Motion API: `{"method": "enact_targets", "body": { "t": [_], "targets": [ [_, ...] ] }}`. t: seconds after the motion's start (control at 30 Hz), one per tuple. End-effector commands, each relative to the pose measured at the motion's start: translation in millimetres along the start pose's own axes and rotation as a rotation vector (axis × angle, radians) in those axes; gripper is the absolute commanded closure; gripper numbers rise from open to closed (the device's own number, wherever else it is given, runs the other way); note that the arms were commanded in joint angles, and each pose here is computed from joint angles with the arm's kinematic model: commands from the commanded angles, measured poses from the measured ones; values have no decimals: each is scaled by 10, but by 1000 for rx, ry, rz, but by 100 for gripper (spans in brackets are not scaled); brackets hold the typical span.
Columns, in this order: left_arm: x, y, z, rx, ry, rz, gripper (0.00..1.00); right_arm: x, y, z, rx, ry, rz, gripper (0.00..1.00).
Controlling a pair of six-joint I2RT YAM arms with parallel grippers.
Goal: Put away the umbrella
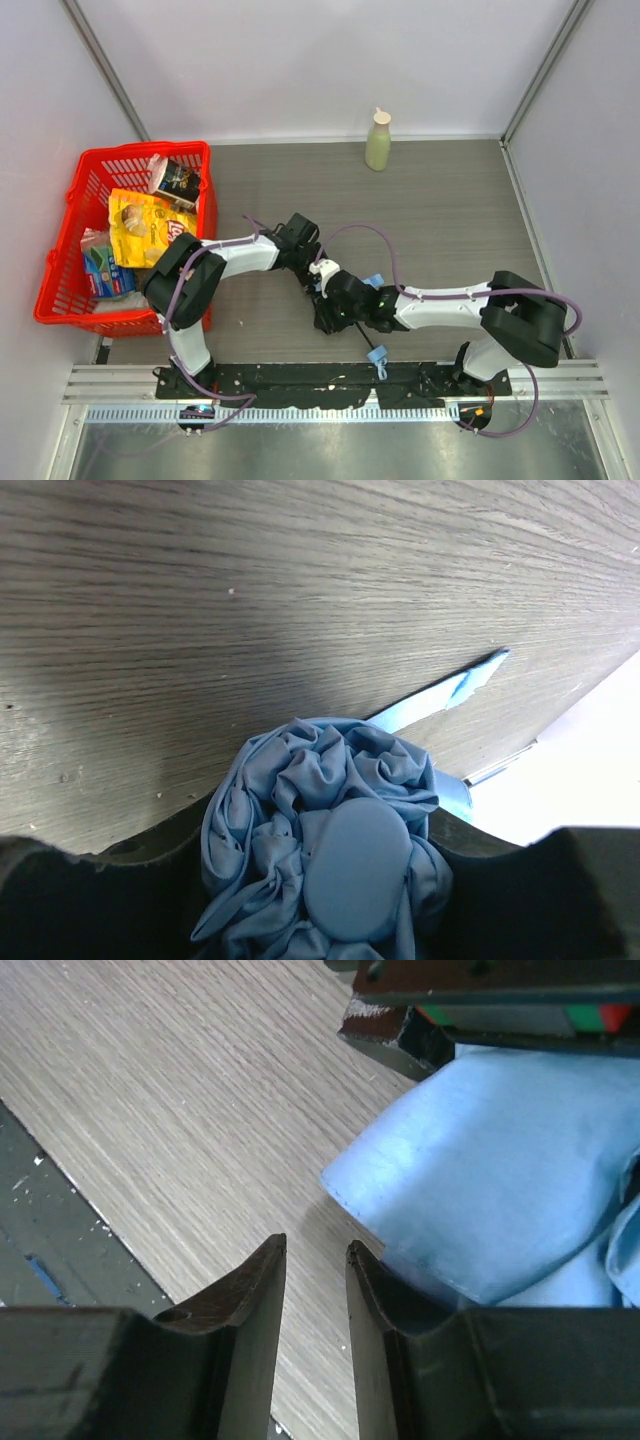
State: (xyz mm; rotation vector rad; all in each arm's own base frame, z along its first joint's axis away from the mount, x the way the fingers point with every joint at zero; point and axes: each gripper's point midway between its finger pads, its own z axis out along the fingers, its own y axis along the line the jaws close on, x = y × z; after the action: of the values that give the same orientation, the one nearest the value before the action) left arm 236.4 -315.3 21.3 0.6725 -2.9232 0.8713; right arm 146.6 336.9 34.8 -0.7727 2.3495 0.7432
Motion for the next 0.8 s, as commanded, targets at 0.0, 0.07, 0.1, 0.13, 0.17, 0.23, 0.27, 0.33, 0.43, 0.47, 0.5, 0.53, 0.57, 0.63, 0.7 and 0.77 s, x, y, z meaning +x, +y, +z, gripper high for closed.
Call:
{"method": "enact_targets", "body": {
  "t": [0.0,0.07,0.1,0.13,0.17,0.23,0.27,0.33,0.43,0.47,0.5,0.53,0.57,0.63,0.7,0.77],
  "targets": [
    [-68,917,337,-280,-72,14,100,-320,259,-264,-74,-41,1,63],
    [-70,898,353,-268,-70,20,100,-447,422,-432,-135,-55,11,63],
    [-75,884,352,-262,-69,22,100,-572,502,-578,-166,-102,18,62],
    [-66,882,357,-258,-67,26,100,-619,507,-642,-165,-125,55,60],
    [-54,874,346,-254,-65,28,100,-775,475,-797,-141,-201,81,57],
    [-56,849,320,-248,-66,28,100,-869,296,-992,-58,-267,153,50],
    [-53,840,305,-246,-67,27,100,-899,265,-1106,-50,-301,171,45],
    [-39,858,276,-262,-65,14,100,-841,16,-1185,57,-336,181,37],
    [-16,916,240,-310,-59,-15,100,-656,-328,-1188,206,-326,117,22],
    [-17,920,236,-311,-60,-23,100,-618,-416,-1146,247,-315,60,21],
    [-5,938,234,-317,-60,-33,100,-640,-432,-1107,255,-323,38,20],
    [-6,957,228,-323,-63,-44,100,-603,-491,-1021,281,-304,-13,20],
    [-6,962,219,-331,-67,-51,100,-637,-476,-970,276,-316,-29,19],
    [-15,1005,191,-366,-73,-67,100,-626,-468,-840,304,-292,-102,19],
    [-9,1053,169,-404,-75,-81,100,-608,-481,-689,348,-277,-183,18],
    [-2,1071,150,-422,-73,-99,100,-579,-567,-601,427,-261,-225,18]
  ]
}}
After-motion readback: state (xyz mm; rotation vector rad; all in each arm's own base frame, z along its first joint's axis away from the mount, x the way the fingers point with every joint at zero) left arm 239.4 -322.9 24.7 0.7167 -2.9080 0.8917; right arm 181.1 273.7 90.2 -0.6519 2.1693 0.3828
